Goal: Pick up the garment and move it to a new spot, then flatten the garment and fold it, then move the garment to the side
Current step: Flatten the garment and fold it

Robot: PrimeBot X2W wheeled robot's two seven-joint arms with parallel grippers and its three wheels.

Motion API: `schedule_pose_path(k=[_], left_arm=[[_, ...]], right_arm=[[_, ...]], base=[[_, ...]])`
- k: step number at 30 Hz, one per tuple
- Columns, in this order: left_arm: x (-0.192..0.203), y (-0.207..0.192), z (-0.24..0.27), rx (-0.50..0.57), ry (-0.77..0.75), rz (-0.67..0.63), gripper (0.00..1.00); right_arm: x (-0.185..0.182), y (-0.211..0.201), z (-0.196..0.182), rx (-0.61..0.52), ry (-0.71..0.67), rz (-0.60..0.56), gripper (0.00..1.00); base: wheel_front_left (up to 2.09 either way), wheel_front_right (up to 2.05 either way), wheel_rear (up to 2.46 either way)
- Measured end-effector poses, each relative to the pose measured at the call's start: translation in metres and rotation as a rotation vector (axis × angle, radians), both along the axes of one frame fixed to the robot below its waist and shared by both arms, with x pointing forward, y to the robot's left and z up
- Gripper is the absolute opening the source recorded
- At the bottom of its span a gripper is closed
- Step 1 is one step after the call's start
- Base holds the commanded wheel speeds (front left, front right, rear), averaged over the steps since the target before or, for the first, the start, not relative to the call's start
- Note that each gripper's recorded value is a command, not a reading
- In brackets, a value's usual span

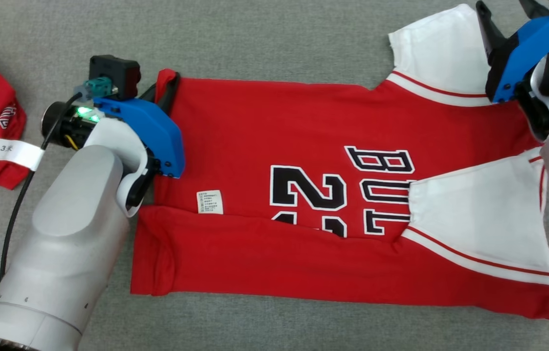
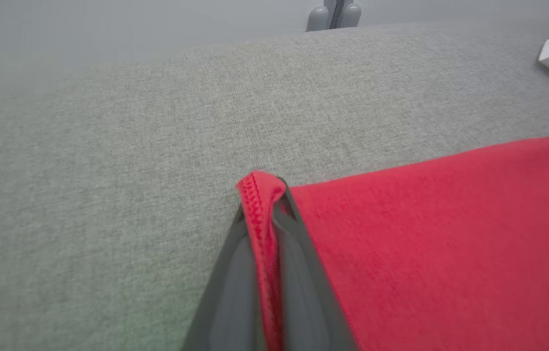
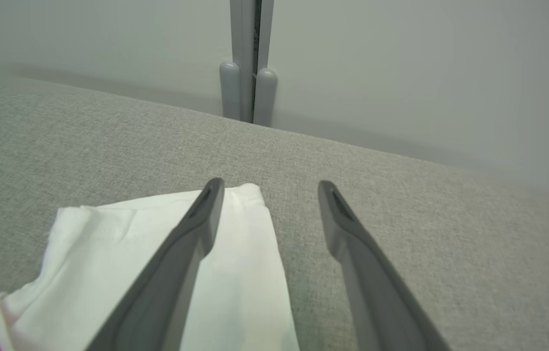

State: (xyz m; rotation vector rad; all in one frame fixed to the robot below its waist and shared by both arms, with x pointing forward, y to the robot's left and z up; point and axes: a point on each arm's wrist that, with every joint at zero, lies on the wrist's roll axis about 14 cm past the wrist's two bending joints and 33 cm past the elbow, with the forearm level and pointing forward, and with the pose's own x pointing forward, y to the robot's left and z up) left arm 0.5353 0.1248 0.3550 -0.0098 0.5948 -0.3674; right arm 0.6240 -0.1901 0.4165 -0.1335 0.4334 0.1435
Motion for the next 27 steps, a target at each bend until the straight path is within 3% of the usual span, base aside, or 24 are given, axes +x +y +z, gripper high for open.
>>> schedule_pose_path(k=[11, 12, 13, 14, 19, 27], left_arm=[[0.004, -0.005, 0.002, -0.023, -0.040, -0.015, 0.00], [0.004, -0.004, 0.000, -0.023, -0.037, -0.016, 0.00], [0.003, -0.005, -0.001, -0.023, -0.037, -0.017, 0.00], [0.003, -0.004, -0.003, -0.023, -0.036, -0.018, 0.00], [0.004, -0.005, -0.002, -0.029, -0.042, -0.017, 0.00], [0.002, -0.001, 0.012, -0.037, -0.082, 0.004, 0.00]], right_arm=[[0.005, 0.005, -0.049, 0.006, 0.240, -0.020, 1.00], [0.006, 0.006, -0.052, 0.007, 0.252, -0.018, 0.62], [0.007, 0.007, -0.053, 0.022, 0.256, -0.023, 0.14], [0.009, 0.008, -0.053, 0.032, 0.258, -0.027, 0.00], [0.011, 0.009, -0.052, 0.061, 0.248, -0.036, 0.00], [0.011, 0.008, -0.012, 0.102, 0.033, -0.020, 0.00]], base=[[0.00, 0.00, 0.00], [0.00, 0.00, 0.00], [0.00, 0.00, 0.00], [0.00, 0.00, 0.00], [0.00, 0.00, 0.00], [0.00, 0.00, 0.00]])
